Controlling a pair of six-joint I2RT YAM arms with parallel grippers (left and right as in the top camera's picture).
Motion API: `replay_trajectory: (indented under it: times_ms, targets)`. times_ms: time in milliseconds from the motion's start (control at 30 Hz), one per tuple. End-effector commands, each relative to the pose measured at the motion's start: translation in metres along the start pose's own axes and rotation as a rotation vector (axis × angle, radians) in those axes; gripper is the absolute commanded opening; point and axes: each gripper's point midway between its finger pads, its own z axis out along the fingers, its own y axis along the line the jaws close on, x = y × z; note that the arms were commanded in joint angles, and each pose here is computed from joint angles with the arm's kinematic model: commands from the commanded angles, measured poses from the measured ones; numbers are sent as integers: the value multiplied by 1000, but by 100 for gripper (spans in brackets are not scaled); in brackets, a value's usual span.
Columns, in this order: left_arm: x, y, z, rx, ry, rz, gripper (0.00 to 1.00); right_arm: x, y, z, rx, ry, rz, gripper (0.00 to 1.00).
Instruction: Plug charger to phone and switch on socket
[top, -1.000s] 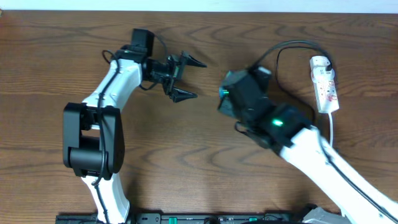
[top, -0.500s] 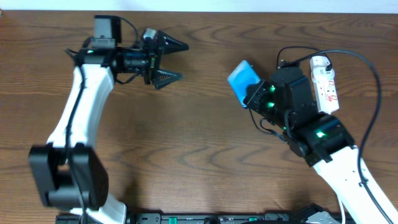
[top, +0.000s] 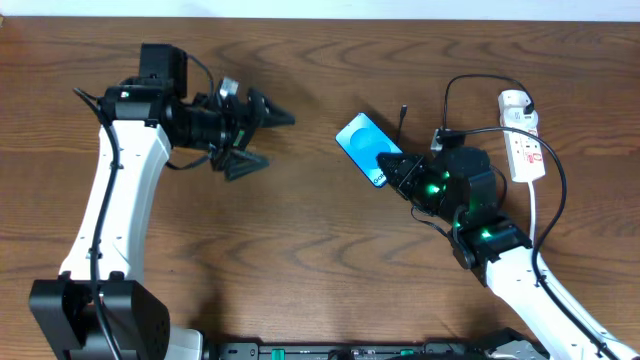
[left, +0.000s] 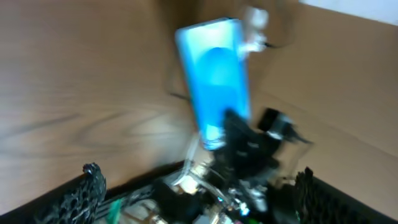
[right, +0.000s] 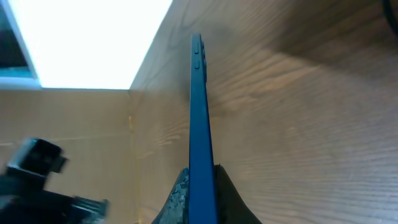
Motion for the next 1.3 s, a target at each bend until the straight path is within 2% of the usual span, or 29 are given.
replay_trajectory:
  times_ms: [0,233,567,600,633,700,867,1000,1100,1267]
  targets:
    - [-3,21,6,-152,-54,50,97,-5,25,-4,-87,-6,41,1]
    - [18,12,39,-225,-23,149,97,-14,48,-7,-180,-31,163,1]
    - [11,-21,58,-139,-93,56,97,-14,49,-7,-189,-22,236,1]
    - [11,-25,58,-117,-86,62,96,-14,49,-7,-188,-22,235,1]
    - [13,-30,58,-91,-70,88,90,-14,49,-7,-188,-22,234,1]
    - [17,-43,54,-14,-20,178,90,-13,49,-7,-188,-17,213,1]
    - [17,-46,42,50,19,234,90,-5,57,-12,-234,74,221,1]
    - [26,-49,34,110,78,263,90,-7,78,-25,-355,119,99,1]
    - [30,-44,31,111,97,266,90,-9,82,-29,-402,122,63,1]
    - [51,-32,25,81,154,304,90,0,62,-20,-387,142,49,1]
